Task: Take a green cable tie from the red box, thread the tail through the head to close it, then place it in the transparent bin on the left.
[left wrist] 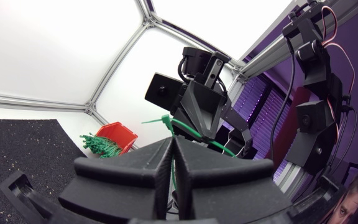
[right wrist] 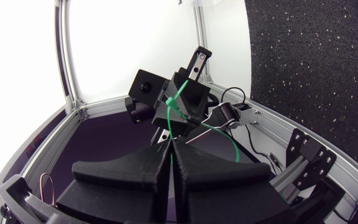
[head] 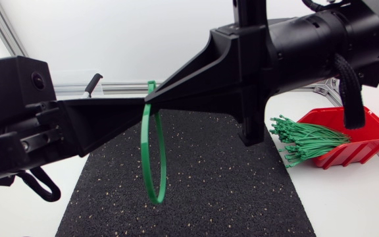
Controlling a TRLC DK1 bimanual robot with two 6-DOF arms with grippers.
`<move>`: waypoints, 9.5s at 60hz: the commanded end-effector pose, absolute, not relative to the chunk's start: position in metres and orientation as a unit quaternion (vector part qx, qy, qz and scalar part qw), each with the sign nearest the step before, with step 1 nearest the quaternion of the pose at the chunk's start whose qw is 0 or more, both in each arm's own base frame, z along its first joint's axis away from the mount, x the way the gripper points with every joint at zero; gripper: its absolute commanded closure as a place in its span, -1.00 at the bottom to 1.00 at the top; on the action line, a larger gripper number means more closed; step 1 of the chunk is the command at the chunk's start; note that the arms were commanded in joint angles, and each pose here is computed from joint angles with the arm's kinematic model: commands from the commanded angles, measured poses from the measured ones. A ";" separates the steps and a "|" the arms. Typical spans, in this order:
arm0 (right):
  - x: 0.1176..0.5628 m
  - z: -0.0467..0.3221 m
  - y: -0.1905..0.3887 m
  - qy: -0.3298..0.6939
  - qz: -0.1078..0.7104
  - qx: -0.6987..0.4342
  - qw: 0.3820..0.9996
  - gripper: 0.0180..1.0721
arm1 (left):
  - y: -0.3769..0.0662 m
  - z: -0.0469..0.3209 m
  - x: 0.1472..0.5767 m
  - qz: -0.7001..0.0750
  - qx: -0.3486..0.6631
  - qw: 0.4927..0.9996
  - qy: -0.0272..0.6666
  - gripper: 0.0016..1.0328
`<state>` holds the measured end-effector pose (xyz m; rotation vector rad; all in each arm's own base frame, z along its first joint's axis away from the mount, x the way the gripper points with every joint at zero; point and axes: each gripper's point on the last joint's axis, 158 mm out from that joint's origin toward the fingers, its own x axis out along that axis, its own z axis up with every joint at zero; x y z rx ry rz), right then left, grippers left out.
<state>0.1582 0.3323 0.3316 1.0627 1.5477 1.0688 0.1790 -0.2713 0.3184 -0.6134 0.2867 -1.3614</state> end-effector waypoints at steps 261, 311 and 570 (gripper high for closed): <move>0.203 0.323 0.323 0.604 0.406 0.478 0.491 0.40 | -0.281 0.314 0.180 -0.612 -0.232 0.750 0.100 0.93; 0.205 0.322 0.329 0.604 0.410 0.475 0.491 0.72 | -0.281 0.315 0.178 -0.613 -0.232 0.748 0.100 0.93; 0.285 0.181 0.094 0.408 0.063 -0.016 0.911 -0.91 | 0.147 0.176 0.530 0.082 0.012 0.909 0.408 0.08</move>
